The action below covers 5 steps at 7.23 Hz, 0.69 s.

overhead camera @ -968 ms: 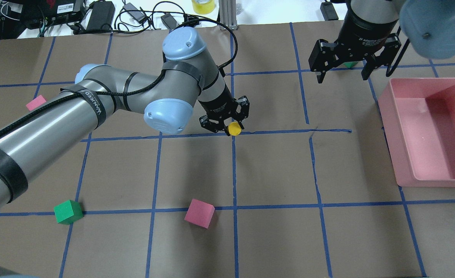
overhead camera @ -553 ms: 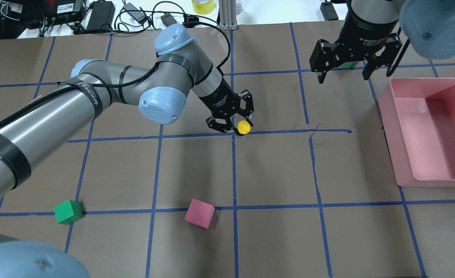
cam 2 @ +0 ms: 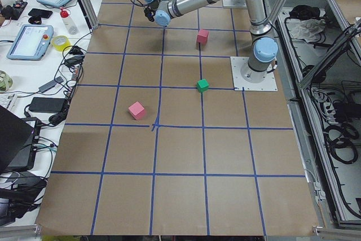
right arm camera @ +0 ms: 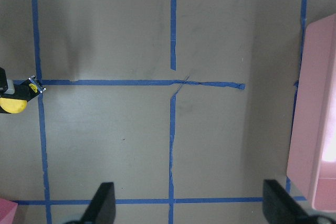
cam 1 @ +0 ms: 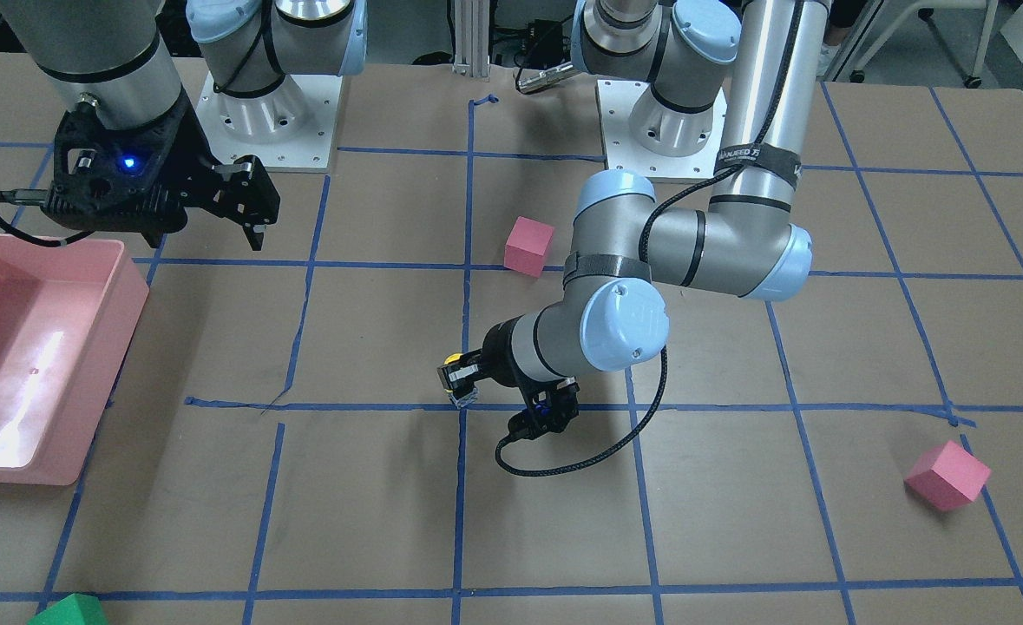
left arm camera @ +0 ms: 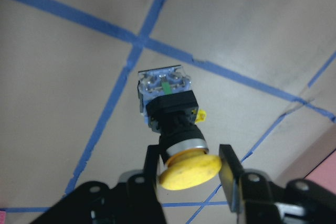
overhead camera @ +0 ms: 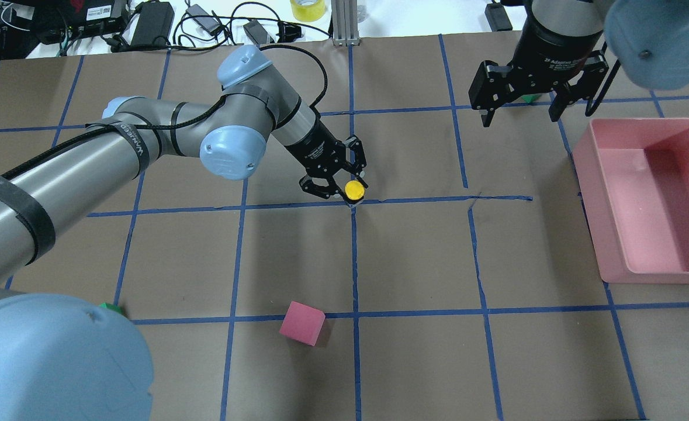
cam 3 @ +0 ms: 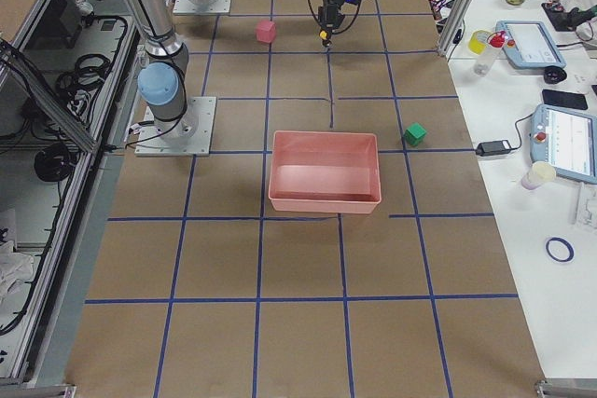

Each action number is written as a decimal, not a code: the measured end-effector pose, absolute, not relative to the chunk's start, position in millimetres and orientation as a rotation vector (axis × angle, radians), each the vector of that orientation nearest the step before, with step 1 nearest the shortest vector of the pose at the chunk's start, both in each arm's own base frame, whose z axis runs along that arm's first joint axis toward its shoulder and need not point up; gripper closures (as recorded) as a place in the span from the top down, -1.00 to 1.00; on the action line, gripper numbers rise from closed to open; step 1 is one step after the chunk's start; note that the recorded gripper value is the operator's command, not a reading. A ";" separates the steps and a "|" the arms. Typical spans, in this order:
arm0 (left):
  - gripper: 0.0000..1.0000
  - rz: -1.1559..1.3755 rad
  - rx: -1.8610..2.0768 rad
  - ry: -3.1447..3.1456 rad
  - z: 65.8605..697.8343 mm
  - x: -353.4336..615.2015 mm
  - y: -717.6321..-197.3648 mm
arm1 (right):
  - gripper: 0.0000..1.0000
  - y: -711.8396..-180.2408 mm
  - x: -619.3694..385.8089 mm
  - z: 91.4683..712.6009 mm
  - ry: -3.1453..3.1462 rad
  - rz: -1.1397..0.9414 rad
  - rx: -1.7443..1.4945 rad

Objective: Align button upright
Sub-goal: 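Rotate the switch yellow cap up and set it down with the left gripper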

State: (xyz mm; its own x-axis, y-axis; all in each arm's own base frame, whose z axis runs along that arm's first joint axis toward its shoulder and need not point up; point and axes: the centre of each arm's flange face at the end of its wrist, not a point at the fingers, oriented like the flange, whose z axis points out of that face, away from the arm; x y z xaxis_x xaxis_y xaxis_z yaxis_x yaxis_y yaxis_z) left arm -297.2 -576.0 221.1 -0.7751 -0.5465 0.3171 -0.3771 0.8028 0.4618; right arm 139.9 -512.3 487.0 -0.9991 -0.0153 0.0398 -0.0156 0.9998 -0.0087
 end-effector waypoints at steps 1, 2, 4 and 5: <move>-0.89 -0.546 0.709 -2.533 215.2 -297.6 -575.7 | 1.00 -512.2 139.9 487.1 -3.102 0.014 0.022; 0.98 -0.558 0.713 -2.532 210.0 -297.5 -575.3 | 1.00 -511.6 139.7 488.2 -3.100 0.018 0.025; 1.00 -0.546 0.709 -2.541 210.6 -296.7 -577.6 | 1.00 -511.5 140.4 489.1 -3.107 0.021 0.020; 1.00 -0.529 0.704 -2.542 217.7 -296.3 -578.8 | 1.00 -511.9 140.8 488.0 -3.112 0.018 0.019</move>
State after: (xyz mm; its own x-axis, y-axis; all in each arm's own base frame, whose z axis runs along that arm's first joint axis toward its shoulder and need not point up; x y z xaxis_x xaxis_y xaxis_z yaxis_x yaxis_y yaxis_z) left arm -296.3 -578.8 217.7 -0.7697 -0.5556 0.3144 -0.3840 0.7964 0.4672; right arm 140.8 -511.9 488.0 -0.9995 -0.0117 0.0299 -0.0121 0.9999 -0.0112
